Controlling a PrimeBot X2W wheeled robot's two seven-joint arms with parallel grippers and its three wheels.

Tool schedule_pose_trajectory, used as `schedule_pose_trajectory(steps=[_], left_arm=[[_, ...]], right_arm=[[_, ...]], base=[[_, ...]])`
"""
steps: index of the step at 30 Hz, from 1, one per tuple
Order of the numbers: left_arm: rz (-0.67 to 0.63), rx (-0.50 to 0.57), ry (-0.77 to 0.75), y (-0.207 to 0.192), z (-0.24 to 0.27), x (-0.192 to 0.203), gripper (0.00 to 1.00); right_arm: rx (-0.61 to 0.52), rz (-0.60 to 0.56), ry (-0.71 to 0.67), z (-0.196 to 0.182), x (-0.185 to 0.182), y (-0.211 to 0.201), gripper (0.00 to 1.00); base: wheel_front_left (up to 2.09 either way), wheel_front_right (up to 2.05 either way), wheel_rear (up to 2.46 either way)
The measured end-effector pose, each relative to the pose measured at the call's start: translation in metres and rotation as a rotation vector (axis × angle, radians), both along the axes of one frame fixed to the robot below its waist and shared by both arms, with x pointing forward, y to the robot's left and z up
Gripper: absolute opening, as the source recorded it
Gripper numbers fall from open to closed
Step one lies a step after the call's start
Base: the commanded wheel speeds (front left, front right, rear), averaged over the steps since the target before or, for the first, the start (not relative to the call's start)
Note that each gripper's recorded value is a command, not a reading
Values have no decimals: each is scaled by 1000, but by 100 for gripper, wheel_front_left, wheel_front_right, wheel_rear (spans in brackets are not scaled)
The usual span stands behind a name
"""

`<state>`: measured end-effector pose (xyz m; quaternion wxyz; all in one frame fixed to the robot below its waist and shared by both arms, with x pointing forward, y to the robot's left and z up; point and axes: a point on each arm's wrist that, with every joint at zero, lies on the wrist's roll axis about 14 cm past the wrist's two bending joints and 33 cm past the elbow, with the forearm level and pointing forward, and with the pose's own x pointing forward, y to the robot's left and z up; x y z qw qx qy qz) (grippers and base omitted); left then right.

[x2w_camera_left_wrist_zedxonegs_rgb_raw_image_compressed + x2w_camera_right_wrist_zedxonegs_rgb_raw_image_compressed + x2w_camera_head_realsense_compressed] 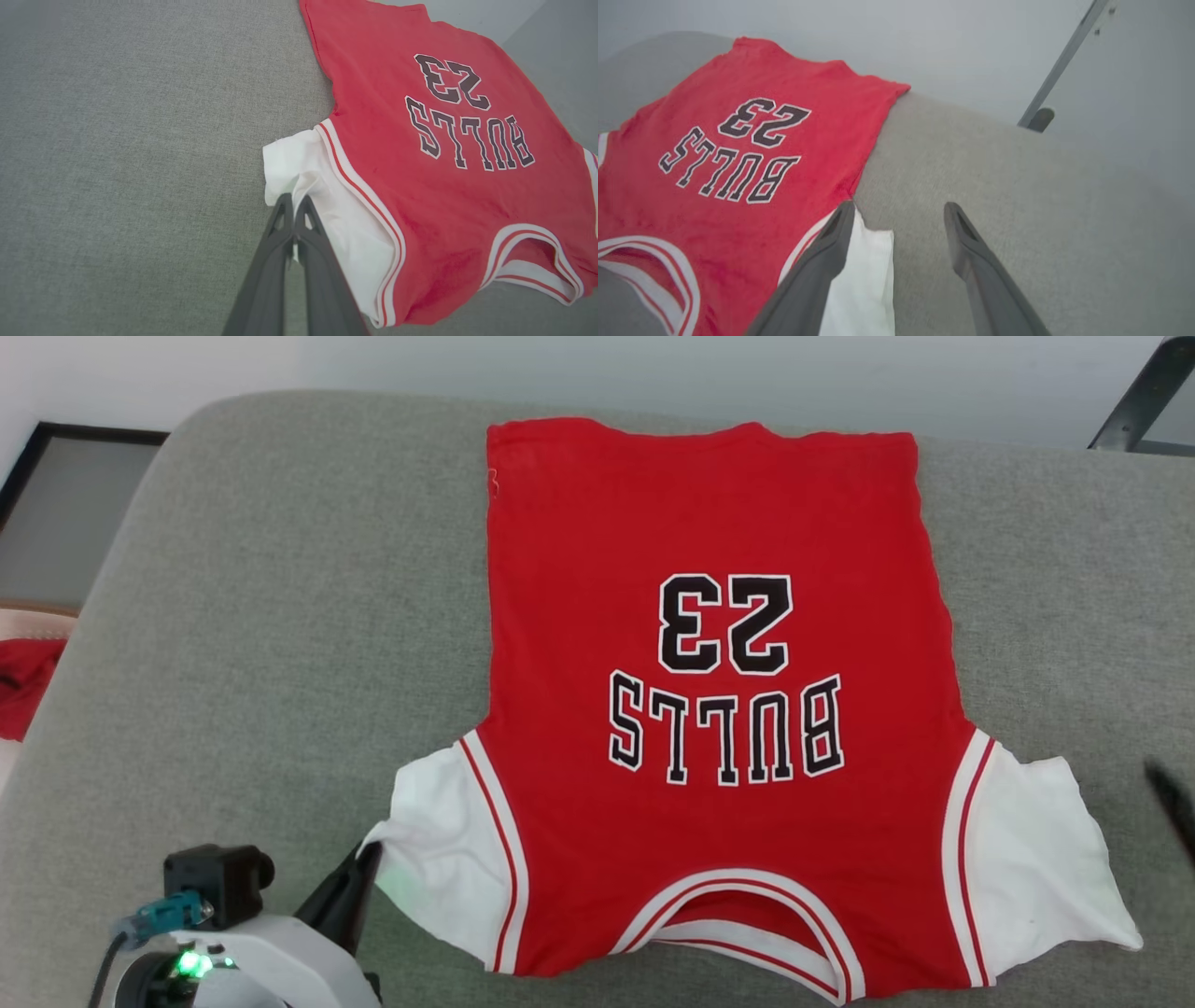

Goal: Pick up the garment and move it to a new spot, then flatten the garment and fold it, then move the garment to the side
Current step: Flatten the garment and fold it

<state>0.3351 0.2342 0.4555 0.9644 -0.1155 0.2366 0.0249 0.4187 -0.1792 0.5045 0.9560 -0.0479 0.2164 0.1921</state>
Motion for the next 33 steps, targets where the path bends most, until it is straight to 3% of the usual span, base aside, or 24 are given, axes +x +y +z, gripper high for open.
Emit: schedule_pose_trajectory(steps=[3, 8, 15, 25, 33], left_arm=[[-2, -5, -17, -3, 1, 4, 0], [-18, -13, -34, -12, 2, 12, 0], [-75, -36, -96, -35, 10, 30, 0], [-70, -43, -159, -44, 12, 40, 0], [-2, -36, -124, -31, -3, 31, 0]], right_arm=[[2, 39, -216, 37, 25, 12, 100], [15, 97, -396, 63, 66, 38, 100], [-13, 164, -426, 72, 140, 74, 100], [-93, 197, -251, 36, 230, 114, 100], [-157, 170, 103, -39, 264, 134, 100]], base=[[0, 0, 0], [0, 0, 0], [0, 0, 0], [0, 0, 0], [0, 0, 0]])
